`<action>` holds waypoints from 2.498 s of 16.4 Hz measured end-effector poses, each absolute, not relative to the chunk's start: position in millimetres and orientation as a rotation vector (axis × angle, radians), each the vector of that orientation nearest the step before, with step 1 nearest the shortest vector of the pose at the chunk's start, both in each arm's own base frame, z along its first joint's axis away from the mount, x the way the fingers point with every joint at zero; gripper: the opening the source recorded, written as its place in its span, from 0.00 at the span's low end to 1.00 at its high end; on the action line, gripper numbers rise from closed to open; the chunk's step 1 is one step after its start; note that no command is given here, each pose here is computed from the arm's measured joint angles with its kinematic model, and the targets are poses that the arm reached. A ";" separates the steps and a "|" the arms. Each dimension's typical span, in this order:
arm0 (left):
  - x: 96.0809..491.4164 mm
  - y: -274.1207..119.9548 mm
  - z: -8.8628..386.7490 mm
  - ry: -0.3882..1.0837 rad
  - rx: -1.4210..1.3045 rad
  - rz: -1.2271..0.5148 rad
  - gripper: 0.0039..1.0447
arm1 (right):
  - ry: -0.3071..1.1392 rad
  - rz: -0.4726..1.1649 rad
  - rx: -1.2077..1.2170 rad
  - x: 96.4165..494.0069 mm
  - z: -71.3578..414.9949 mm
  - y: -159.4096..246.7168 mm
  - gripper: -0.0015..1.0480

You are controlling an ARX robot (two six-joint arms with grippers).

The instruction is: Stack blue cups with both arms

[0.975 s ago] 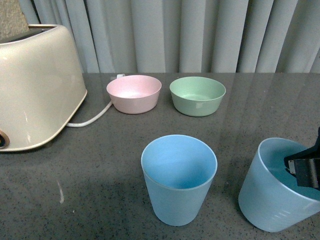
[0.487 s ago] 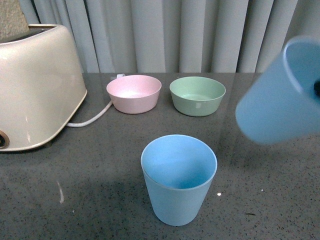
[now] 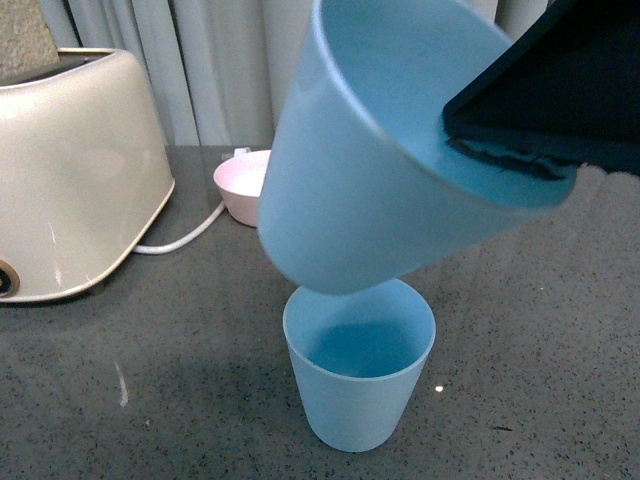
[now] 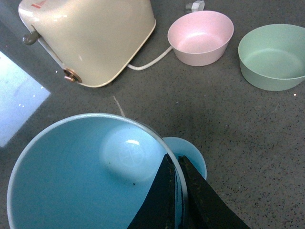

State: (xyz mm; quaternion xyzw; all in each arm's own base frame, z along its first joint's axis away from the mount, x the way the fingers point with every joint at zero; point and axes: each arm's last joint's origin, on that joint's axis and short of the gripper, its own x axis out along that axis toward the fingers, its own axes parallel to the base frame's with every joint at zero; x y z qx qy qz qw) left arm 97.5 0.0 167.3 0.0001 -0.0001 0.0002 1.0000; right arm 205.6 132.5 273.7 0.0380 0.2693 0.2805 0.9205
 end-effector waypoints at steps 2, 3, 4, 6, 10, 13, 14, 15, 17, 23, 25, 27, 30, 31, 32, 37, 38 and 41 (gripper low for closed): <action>97.5 0.0 167.3 0.000 0.000 0.000 0.94 | 0.579 0.574 0.049 207.6 266.2 139.4 0.02; 97.5 0.0 167.3 0.000 0.000 0.000 0.94 | 0.593 0.563 0.040 210.0 262.3 140.2 0.02; 97.5 0.0 167.5 -0.001 0.000 0.001 0.94 | 0.608 0.559 0.031 212.4 258.2 141.4 0.02; 97.5 0.0 167.5 -0.001 0.000 0.000 0.94 | 0.616 0.550 0.028 216.8 253.8 142.1 0.02; 97.5 0.0 167.5 -0.001 0.000 0.000 0.94 | 0.635 0.512 0.021 223.7 246.8 140.8 0.02; 97.5 0.0 167.3 0.000 0.000 0.000 0.94 | 0.636 0.503 0.024 225.3 246.3 138.8 0.02; 97.5 0.0 167.3 0.000 0.000 0.000 0.94 | 0.637 0.503 0.023 225.3 246.1 138.8 0.02; 97.5 0.0 167.3 0.000 0.000 0.000 0.94 | 0.649 0.507 0.022 225.3 244.7 139.0 0.02; 97.5 0.0 167.3 0.000 0.000 0.000 0.94 | 0.673 0.515 0.021 226.2 240.7 140.0 0.02; 97.5 0.0 167.5 -0.001 0.000 0.001 0.94 | 0.671 0.535 0.054 223.4 246.3 137.0 0.64; 97.5 0.0 167.5 -0.001 0.000 0.000 0.94 | 0.620 0.512 0.116 226.3 259.3 126.7 0.83; 97.5 0.0 167.3 0.000 0.000 0.000 0.94 | 0.502 0.453 0.205 229.4 280.0 106.3 0.95; 97.5 0.0 167.5 -0.001 0.000 0.000 0.94 | 0.300 0.315 0.308 217.8 298.4 66.1 0.94; 97.5 0.0 167.3 0.000 0.000 0.000 0.94 | 0.249 0.239 0.335 206.3 293.5 46.6 0.94; 97.5 0.0 167.3 0.000 0.000 0.000 0.94 | 0.094 0.077 0.305 169.5 274.4 16.0 0.90; 97.5 0.0 167.4 -0.001 0.000 0.001 0.94 | 0.085 0.000 0.039 111.6 205.1 0.1 0.41; 97.5 0.0 167.3 0.000 0.000 0.001 0.94 | 0.087 -0.001 0.031 106.8 199.2 0.0 0.36; 97.5 0.0 167.3 0.000 0.000 0.002 0.94 | 0.030 0.000 0.024 99.0 196.0 0.0 0.24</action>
